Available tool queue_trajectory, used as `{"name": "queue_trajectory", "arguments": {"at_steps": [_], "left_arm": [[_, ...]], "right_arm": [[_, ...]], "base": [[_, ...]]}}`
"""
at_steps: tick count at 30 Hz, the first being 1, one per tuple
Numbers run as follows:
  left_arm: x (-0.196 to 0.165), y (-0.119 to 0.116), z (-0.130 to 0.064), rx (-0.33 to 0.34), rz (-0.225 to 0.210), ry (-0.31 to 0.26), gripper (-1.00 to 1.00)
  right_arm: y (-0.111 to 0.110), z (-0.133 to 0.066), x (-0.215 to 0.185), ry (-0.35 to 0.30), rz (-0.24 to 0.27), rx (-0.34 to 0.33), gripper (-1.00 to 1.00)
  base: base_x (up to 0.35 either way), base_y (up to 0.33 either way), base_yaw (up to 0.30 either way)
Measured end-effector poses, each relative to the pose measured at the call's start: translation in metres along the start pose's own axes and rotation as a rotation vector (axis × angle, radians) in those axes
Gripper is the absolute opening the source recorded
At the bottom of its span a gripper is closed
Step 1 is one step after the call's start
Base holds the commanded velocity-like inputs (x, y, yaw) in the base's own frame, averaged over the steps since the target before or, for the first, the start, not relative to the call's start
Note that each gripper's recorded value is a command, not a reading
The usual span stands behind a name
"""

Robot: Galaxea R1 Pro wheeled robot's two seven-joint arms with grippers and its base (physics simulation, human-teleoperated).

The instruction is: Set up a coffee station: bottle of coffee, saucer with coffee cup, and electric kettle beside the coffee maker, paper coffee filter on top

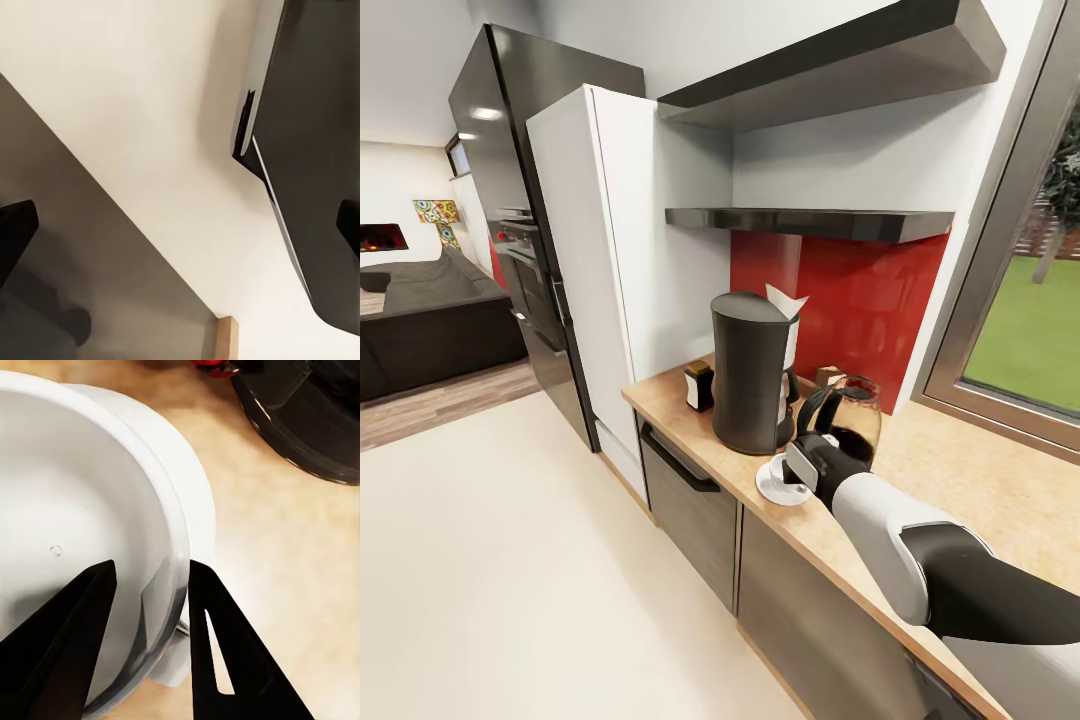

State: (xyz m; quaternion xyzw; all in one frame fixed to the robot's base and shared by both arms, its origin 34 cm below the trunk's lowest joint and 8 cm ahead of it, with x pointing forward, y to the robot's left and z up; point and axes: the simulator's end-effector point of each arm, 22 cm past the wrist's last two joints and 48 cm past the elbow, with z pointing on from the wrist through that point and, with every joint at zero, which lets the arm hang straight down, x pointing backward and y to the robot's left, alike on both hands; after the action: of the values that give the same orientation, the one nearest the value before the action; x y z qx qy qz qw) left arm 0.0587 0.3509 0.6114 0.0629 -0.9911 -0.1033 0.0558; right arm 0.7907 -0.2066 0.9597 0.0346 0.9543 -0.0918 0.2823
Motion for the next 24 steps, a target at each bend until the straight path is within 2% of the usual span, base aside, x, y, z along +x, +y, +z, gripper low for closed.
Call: {"name": "queue_trajectory", "arguments": {"at_steps": [24], "left_arm": [[0.0, 0.0, 0.0, 0.0, 0.0, 0.0, 1.0]], "right_arm": [[0.0, 0.0003, 0.0008, 0.002, -0.001, 0.0, -1.0]], "base": [[0.018, 0.0, 0.0]]}}
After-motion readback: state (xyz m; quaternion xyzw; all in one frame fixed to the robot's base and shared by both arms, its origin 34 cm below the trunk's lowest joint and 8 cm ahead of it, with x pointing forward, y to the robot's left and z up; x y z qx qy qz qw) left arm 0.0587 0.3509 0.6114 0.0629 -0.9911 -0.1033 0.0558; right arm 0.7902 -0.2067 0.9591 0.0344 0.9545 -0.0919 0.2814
